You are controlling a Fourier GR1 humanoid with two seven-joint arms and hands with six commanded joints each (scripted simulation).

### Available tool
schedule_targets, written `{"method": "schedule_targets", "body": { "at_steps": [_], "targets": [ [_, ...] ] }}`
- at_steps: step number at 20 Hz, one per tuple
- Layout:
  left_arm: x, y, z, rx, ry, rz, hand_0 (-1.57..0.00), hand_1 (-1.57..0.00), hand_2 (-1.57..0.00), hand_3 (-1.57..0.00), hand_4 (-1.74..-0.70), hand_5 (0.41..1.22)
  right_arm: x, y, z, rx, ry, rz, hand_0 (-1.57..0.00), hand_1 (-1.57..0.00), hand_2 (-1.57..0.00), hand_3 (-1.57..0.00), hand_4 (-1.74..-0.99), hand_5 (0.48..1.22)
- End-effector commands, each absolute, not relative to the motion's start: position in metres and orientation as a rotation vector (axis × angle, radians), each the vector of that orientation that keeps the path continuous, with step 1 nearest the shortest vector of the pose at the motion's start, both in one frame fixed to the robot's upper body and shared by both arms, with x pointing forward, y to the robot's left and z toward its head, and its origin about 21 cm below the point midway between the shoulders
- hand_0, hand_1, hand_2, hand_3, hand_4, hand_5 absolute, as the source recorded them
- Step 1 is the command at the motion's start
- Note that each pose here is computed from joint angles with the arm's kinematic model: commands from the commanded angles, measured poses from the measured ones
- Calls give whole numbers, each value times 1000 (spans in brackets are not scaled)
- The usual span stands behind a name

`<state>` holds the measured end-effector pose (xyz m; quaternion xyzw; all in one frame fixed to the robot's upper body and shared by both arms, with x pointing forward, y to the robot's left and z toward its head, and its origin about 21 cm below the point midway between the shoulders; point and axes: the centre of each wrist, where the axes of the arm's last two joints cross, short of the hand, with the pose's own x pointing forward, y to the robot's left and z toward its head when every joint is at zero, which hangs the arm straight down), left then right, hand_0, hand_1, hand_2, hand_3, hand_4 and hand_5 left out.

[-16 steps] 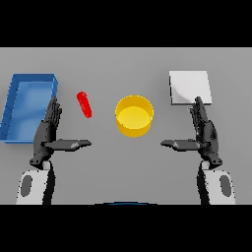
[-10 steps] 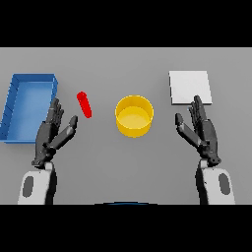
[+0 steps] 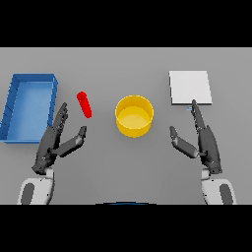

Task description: Pick up the red beaker and tilt it to pour out 1 green nut into yellow bowl. Pick up the yellow bowl and place it on the metallic measuring scale.

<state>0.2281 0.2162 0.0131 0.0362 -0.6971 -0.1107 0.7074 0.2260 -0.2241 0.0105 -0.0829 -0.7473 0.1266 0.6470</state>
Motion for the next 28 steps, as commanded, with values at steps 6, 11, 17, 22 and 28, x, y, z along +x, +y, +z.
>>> {"method": "schedule_targets", "body": {
  "at_steps": [6, 11, 17, 22, 28],
  "targets": [
    [265, 207, 6, 47, -1543, -261, 1, 1, 1, 1, -1377, 738, 224, -222, 12, -144, -1722, 255, 1, 1, 1, 1, -1304, 678],
    [294, 202, -12, 84, -1478, -253, 1, 1, 1, 1, -1359, 726, 224, -224, 10, -144, -1711, 246, 1, 1, 1, 1, -1331, 686],
    [320, 199, -19, 65, -1469, -251, 1, 1, 1, 1, -1323, 712, 226, -224, 12, -139, -1694, 229, 1, 1, 1, 1, -1338, 688],
    [341, 196, -12, 66, -1469, -272, 1, 1, 1, 1, -1311, 703, 226, -231, 11, -133, -1704, 228, 1, 1, 1, 1, -1329, 684],
    [351, 187, -16, 34, -1514, -280, 1, 1, 1, 1, -1363, 735, 223, -228, 12, -149, -1700, 230, 1, 1, 1, 1, -1298, 682]
  ]
}}
